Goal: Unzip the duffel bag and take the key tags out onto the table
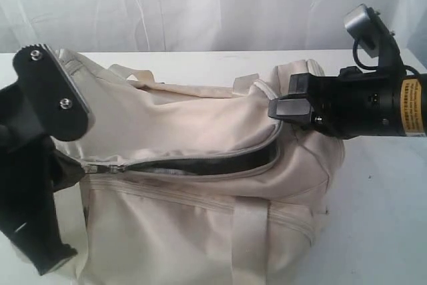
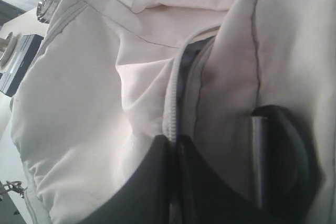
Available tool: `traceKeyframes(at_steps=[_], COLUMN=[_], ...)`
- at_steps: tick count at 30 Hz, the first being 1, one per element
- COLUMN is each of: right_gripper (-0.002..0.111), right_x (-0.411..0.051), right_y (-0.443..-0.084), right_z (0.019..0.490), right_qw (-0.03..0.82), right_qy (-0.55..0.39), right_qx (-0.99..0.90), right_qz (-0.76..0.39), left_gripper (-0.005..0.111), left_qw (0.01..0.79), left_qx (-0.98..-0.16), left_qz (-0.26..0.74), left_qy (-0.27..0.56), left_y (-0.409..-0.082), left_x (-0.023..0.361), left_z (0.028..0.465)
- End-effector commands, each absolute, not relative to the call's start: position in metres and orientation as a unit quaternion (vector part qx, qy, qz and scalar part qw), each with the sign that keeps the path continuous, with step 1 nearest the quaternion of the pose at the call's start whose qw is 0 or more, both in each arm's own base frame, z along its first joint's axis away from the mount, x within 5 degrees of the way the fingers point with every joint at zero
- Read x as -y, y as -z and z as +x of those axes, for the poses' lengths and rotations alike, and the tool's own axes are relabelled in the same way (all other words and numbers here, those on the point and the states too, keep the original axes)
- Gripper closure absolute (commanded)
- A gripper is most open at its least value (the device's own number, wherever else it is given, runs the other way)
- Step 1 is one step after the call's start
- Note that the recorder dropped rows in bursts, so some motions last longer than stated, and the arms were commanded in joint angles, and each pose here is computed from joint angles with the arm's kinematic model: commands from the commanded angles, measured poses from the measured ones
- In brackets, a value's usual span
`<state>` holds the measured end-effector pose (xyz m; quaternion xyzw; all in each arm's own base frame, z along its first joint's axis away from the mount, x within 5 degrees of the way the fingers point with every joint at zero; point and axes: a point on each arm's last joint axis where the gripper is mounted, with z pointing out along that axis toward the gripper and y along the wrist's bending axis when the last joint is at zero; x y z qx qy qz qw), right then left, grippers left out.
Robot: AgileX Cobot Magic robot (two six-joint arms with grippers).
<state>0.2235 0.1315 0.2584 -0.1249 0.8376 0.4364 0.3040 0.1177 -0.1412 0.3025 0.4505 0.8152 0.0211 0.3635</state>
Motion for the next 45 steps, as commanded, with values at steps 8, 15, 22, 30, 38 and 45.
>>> traceKeyframes(at_steps=[8, 15, 22, 30, 38, 45], right_gripper=[0.108, 0.108, 0.108, 0.108, 0.106, 0.067], right_x=[-0.130, -0.131, -0.130, -0.129, -0.123, -0.118], right_y=[-0.264, -0.272, -0.272, -0.274, -0.304, -0.326], right_z=[0.227, 0.231, 0.232, 0.232, 0.212, 0.194], right_qw=[0.323, 0.335, 0.341, 0.368, 0.467, 0.518], right_qy=[-0.430, -0.430, -0.421, -0.400, -0.347, -0.325], right_qx=[-0.834, -0.829, -0.831, -0.823, -0.762, -0.721], right_qz=[-0.122, -0.130, -0.126, -0.164, -0.284, -0.326], left_gripper=[0.107, 0.107, 0.107, 0.107, 0.107, 0.107], left_qw=[0.332, 0.362, 0.369, 0.399, 0.403, 0.407], left_qx=[-0.857, -0.862, -0.865, -0.852, -0.851, -0.849], left_qz=[0.388, 0.340, 0.310, 0.300, 0.303, 0.305], left_qy=[-0.072, -0.099, -0.144, -0.154, -0.149, -0.144], left_y=[-0.285, -0.291, -0.299, -0.305, -0.306, -0.306], left_x=[0.093, 0.065, 0.041, 0.031, 0.032, 0.033], left_z=[0.100, 0.094, 0.089, 0.088, 0.088, 0.088])
